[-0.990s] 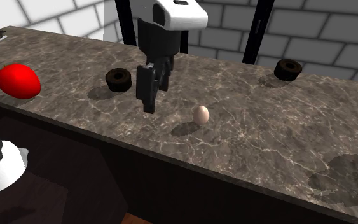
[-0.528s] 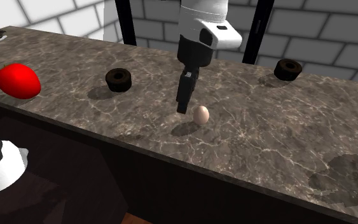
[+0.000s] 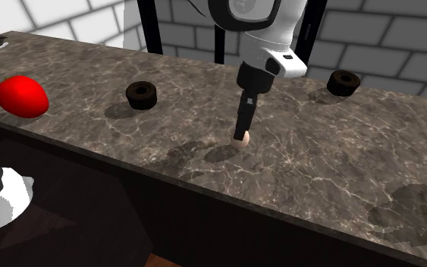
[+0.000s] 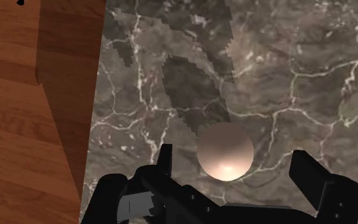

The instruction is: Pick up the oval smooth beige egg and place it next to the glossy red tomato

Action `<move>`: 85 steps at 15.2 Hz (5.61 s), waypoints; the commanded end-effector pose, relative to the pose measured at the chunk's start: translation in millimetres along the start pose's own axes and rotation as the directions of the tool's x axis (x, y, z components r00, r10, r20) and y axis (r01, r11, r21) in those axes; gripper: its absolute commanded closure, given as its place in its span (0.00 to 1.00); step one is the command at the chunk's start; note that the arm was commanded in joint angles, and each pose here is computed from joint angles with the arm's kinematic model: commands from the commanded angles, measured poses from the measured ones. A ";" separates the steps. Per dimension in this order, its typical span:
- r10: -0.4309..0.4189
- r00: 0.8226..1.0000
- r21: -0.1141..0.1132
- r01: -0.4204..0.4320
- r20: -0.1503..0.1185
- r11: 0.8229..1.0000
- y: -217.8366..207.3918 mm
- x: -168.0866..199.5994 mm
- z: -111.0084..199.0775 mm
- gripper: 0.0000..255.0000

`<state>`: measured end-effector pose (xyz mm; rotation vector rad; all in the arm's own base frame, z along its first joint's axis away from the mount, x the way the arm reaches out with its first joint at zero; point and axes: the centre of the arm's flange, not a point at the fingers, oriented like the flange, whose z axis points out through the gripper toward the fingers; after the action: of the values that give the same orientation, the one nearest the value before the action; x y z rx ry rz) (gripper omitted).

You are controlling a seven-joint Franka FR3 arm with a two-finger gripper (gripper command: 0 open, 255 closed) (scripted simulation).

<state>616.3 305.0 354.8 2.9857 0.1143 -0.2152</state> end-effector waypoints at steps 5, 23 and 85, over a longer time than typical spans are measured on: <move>0.000 1.000 0.000 0.000 0.000 1.000 -0.7 1.7 28.7 0.00; 0.000 1.000 0.000 0.000 0.000 1.000 0.1 0.9 23.5 1.00; 0.000 1.000 0.000 0.000 0.000 1.000 -56.2 -344.9 -128.3 1.00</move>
<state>303.3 355.2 524.4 2.9858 0.1157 -0.2148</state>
